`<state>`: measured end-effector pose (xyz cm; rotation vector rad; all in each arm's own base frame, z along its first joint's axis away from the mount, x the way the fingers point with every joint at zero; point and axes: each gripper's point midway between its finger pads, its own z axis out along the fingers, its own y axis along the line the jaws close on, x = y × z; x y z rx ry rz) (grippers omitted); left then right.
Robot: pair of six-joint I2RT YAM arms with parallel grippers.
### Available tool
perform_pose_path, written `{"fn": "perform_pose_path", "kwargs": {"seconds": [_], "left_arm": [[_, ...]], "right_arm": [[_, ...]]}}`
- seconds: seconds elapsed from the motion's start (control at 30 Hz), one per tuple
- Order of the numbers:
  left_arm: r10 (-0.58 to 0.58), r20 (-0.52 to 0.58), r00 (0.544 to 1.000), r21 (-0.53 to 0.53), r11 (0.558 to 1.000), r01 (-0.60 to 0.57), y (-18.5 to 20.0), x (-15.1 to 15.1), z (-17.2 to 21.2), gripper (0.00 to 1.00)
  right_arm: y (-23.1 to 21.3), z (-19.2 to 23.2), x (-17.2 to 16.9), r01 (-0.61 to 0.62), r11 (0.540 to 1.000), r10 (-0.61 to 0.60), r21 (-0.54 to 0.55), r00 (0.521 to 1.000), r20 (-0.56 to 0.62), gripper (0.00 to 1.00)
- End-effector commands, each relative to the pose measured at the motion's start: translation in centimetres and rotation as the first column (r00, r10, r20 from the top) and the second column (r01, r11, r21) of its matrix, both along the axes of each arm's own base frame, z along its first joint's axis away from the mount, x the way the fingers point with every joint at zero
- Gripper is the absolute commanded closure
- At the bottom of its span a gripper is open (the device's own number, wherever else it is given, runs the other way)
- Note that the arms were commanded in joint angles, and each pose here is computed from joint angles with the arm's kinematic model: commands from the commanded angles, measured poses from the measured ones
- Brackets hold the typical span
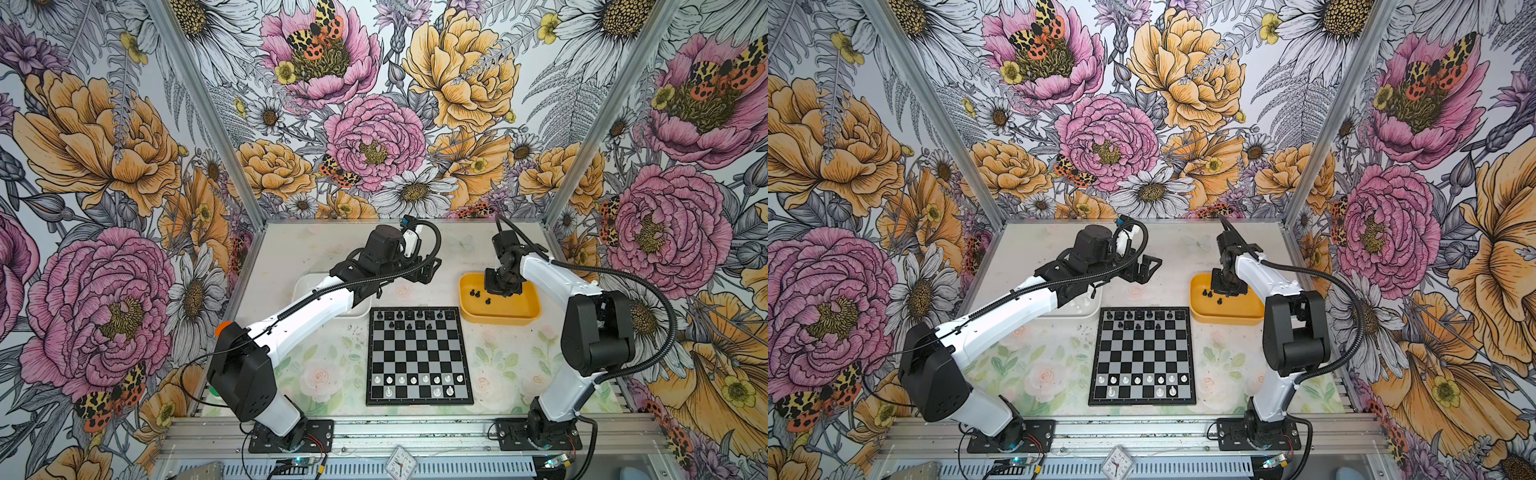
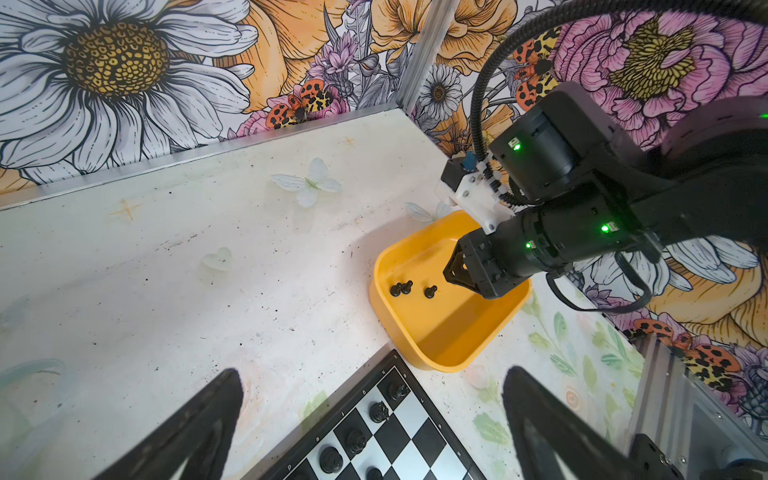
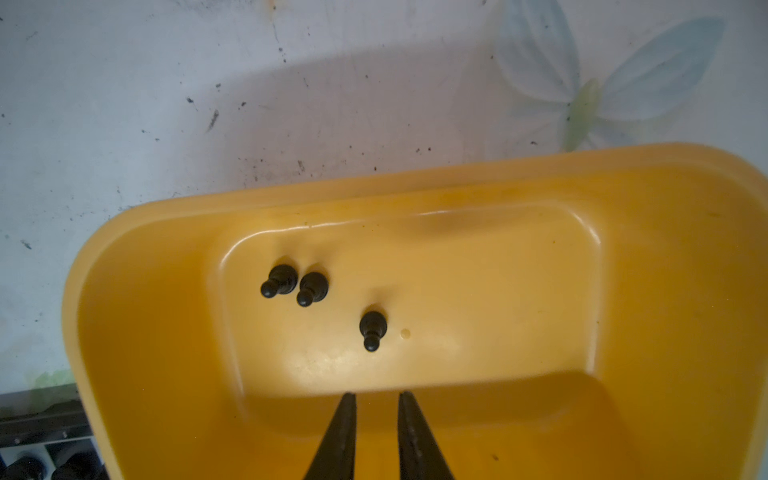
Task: Set up the chess pieces on the board
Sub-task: 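Move the right gripper back over the yellow bin, then lower the right gripper onto a black pawn in the yellow bin and grasp it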
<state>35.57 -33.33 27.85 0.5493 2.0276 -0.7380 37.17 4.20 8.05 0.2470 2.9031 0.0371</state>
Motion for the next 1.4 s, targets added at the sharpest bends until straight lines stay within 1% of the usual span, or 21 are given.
{"fn": "perform_pose_path", "kwargs": {"seconds": [0.0, 0.13, 0.23, 0.47, 0.6, 0.83, 1.37], "left_arm": [[-0.03, -0.005, 1.0, 0.011, 0.999, 0.03, -0.1, -0.2, -0.3, 0.01], [-0.065, -0.047, 0.997, 0.023, 0.998, 0.066, 0.1, -1.0, -1.7, 0.01], [-0.08, -0.056, 0.995, 0.025, 0.996, 0.081, 0.4, -1.5, -2.1, 0.01], [-0.067, -0.096, 0.993, 0.043, 0.997, 0.072, 1.7, -1.8, -3.3, 0.01], [-0.06, -0.093, 0.994, 0.043, 0.997, 0.064, 2.0, -1.8, -3.2, 0.01], [-0.047, -0.09, 0.995, 0.049, 0.997, 0.051, 2.4, -1.7, -3.1, 0.01], [-0.027, -0.085, 0.996, 0.047, 0.998, 0.031, 3.3, -0.9, -2.8, 0.01]], "right_arm": [[-0.1, -1.3, 0.1, 0.001, 1.0, -0.001, 0.005, 1.0, -0.013, 0.79], [0.1, -2.3, 0.1, 0.006, 1.0, -0.006, 0.018, 1.0, -0.028, 0.79], [0.1, -2.6, 0.1, 0.006, 1.0, -0.005, 0.017, 0.999, -0.033, 0.79], [0.1, -3.5, 0.2, 0.01, 1.0, -0.009, 0.023, 0.999, -0.043, 0.79], [0.1, -3.7, 0.4, 0.011, 1.0, -0.01, 0.023, 0.999, -0.046, 0.76], [0.2, -4.5, 0.5, 0.014, 1.0, -0.013, 0.027, 0.998, -0.055, 0.76], [0.1, -5.0, 1.0, 0.019, 1.0, -0.017, 0.025, 0.998, -0.061, 0.8]]}}
